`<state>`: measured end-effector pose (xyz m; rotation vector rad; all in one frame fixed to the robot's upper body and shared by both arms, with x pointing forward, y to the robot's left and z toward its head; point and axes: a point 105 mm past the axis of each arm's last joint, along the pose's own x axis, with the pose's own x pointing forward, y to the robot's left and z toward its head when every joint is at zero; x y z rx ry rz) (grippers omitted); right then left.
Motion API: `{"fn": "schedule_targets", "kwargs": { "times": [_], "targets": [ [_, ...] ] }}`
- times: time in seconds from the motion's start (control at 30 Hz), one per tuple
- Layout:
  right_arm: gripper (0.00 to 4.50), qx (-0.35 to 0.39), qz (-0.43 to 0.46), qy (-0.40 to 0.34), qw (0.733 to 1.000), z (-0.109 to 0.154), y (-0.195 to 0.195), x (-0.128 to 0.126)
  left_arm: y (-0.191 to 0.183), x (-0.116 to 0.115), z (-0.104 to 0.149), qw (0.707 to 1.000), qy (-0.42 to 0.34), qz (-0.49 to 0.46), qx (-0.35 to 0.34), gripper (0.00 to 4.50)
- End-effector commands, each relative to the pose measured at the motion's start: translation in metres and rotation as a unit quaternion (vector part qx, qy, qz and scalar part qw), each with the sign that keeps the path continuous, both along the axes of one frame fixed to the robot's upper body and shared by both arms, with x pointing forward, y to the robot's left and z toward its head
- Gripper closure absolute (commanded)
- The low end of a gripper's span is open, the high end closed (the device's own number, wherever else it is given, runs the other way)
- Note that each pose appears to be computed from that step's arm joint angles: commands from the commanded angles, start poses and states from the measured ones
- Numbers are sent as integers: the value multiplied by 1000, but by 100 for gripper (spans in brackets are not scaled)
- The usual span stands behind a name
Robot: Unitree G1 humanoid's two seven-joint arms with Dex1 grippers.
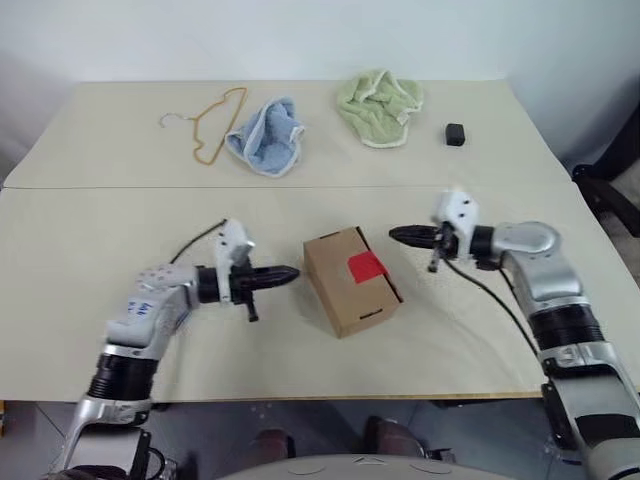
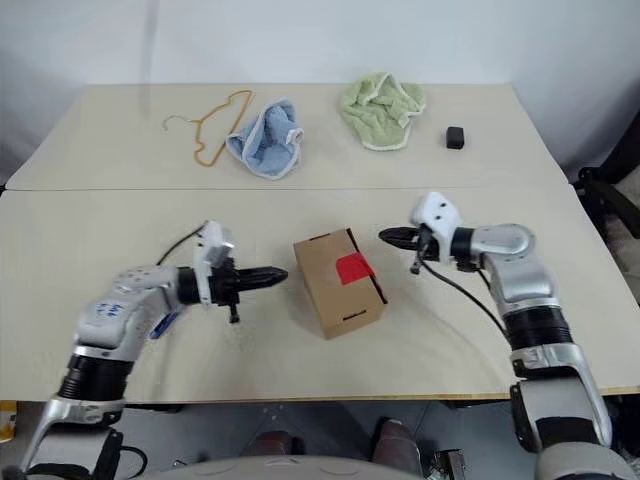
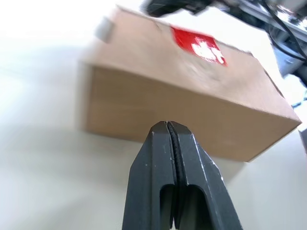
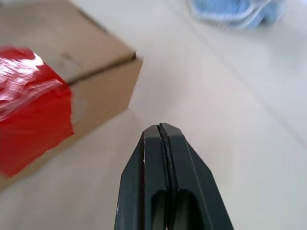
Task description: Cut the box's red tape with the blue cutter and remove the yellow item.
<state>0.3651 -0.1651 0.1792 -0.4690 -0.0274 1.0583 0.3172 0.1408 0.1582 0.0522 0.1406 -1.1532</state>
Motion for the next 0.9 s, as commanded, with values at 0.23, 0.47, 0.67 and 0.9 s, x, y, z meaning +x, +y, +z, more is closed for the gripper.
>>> {"fn": "schedule_targets", "kwargs": {
  "times": [0.23, 0.47, 0.67, 0.9],
  "targets": [
    [412, 97, 89, 4, 991, 30, -12, -71, 104, -55, 39, 994, -44, 98, -19, 450],
    [184, 116, 140, -51, 982, 19, 10, -122, 240, -140, 9, 915, -25, 402, 16, 269],
    [95, 140, 186, -43, 972, 12, 20, -144, 284, -204, -27, 860, 33, 506, 64, 80],
    [2, 134, 158, -44, 977, 22, 2, -141, 222, -164, 1, 918, -5, 395, 21, 0]
  ]
}}
